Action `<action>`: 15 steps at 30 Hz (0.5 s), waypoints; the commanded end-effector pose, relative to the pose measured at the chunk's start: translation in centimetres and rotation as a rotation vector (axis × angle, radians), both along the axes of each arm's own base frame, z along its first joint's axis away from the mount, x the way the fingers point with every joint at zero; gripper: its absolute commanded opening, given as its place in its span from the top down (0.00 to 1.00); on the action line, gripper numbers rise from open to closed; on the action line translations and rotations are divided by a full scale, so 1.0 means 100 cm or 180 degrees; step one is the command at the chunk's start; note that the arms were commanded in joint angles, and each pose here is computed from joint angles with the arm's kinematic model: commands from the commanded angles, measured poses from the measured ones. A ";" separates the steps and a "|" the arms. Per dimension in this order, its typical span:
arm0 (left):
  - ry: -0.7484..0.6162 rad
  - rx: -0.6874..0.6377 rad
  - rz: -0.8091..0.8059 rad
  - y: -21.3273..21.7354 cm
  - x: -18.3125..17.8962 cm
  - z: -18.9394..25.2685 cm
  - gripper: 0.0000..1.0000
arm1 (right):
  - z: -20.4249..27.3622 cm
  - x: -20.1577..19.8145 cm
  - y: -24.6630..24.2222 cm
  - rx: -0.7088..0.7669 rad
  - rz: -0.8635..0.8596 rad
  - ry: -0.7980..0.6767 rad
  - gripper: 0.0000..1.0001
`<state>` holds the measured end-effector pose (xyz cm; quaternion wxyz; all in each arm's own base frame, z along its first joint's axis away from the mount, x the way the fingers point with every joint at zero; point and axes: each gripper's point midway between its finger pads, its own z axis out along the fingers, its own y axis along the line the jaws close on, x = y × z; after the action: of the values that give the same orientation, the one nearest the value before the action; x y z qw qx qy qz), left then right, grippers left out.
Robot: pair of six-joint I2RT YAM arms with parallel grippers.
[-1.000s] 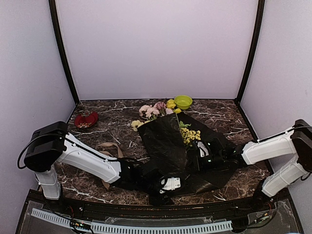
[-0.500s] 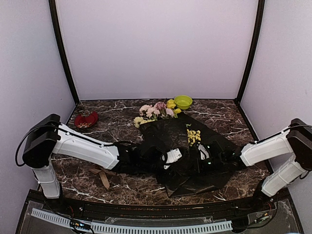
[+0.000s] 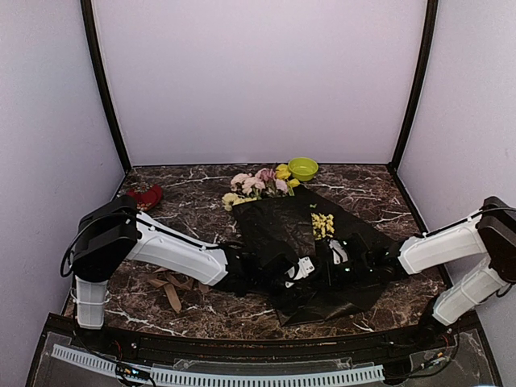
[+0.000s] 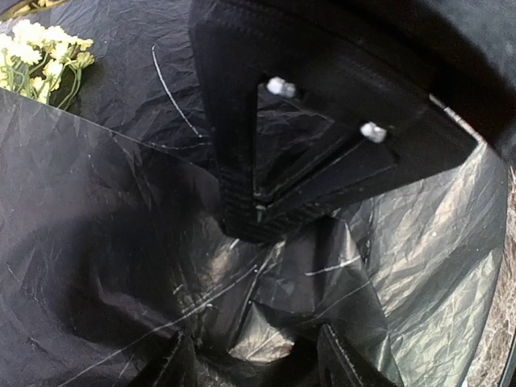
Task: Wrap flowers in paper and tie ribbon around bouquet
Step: Adjust the 2/3-folded wrapping paper at the center of the board.
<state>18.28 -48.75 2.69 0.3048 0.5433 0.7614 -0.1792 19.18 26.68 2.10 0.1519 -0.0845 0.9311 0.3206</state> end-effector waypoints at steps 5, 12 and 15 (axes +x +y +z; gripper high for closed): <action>0.0193 0.0283 -0.0146 0.014 -0.017 -0.029 0.47 | 0.021 0.015 -0.012 -0.0189 -0.0217 -0.0193 0.83; 0.0243 0.0295 -0.0165 0.016 -0.021 -0.031 0.47 | 0.055 0.032 -0.049 -0.0529 -0.0676 -0.0604 0.55; 0.0258 0.0290 -0.0173 0.016 -0.022 -0.032 0.47 | 0.069 0.035 -0.072 -0.0629 -0.0984 -0.0751 0.51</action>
<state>18.13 -48.78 2.63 0.3020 0.5463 0.7598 -0.1821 21.52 23.09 7.47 0.2472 -0.0417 0.9344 0.2532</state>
